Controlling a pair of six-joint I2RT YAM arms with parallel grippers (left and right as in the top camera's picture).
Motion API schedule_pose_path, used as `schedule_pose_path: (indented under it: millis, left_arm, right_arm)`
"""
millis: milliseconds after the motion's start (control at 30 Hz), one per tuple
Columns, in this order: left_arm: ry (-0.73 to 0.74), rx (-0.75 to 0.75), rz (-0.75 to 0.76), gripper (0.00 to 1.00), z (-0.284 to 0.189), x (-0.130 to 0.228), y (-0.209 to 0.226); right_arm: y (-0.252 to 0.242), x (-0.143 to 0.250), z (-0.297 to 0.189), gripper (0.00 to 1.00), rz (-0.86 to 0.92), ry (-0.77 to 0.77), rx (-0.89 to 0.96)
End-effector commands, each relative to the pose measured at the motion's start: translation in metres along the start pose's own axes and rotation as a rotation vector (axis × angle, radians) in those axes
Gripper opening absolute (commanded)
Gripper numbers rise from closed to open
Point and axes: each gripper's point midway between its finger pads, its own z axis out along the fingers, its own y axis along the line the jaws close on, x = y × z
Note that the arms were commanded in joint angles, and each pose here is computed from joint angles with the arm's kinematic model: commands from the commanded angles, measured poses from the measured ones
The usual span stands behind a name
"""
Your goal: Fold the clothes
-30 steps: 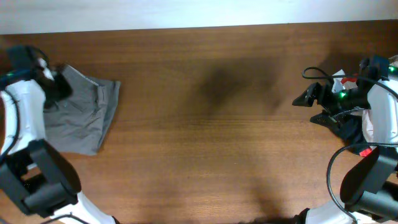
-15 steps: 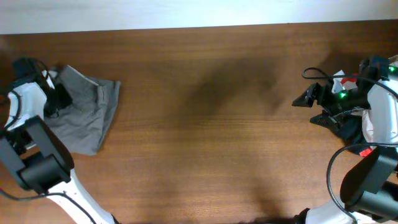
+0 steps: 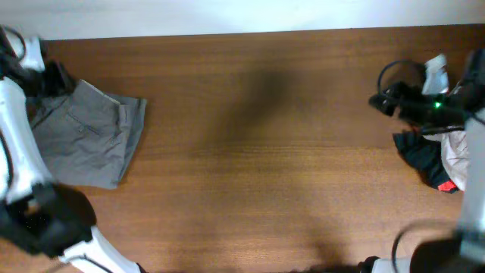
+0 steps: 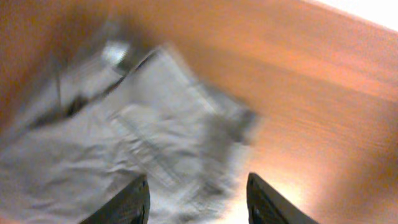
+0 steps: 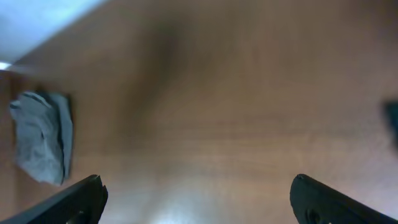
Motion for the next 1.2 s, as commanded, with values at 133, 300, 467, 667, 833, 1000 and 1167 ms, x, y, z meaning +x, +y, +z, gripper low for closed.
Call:
schedule_pose_path:
  millis: [133, 300, 467, 667, 833, 1000, 1167]
  left_arm:
    - [-0.161, 0.191, 0.443, 0.49, -0.135, 0.031, -0.155]
    - [-0.122, 0.108, 0.532, 0.56, -0.155, 0.067, -0.192]
    - [-0.111, 0.110, 0.605, 0.99, -0.155, 0.085, -0.230]
    - [-0.115, 0.140, 0.639, 0.99, -0.157, 0.091, -0.245]
    - [-0.116, 0.140, 0.638, 0.99, -0.157, 0.091, -0.245]
    - [-0.116, 0.140, 0.638, 0.99, -0.157, 0.091, -0.245]
    - [-0.116, 0.140, 0.638, 0.99, -0.157, 0.091, -0.245]
  right_arm:
    - [0.084, 0.002, -0.117, 0.99, -0.290, -0.370, 0.004]
    - [0.116, 0.029, -0.162, 0.99, -0.384, -0.505, 0.012]
    - [0.132, 0.047, -0.185, 0.99, -0.433, -0.578, 0.020]
    - [0.133, 0.048, -0.186, 0.99, -0.436, -0.581, 0.020]
    - [0.131, 0.045, -0.183, 0.99, -0.429, -0.572, 0.019]
    - [0.137, 0.047, -0.177, 0.99, -0.448, -0.547, -0.010]
    - [0.149, 0.060, -0.165, 0.99, -0.497, -0.488, -0.032]
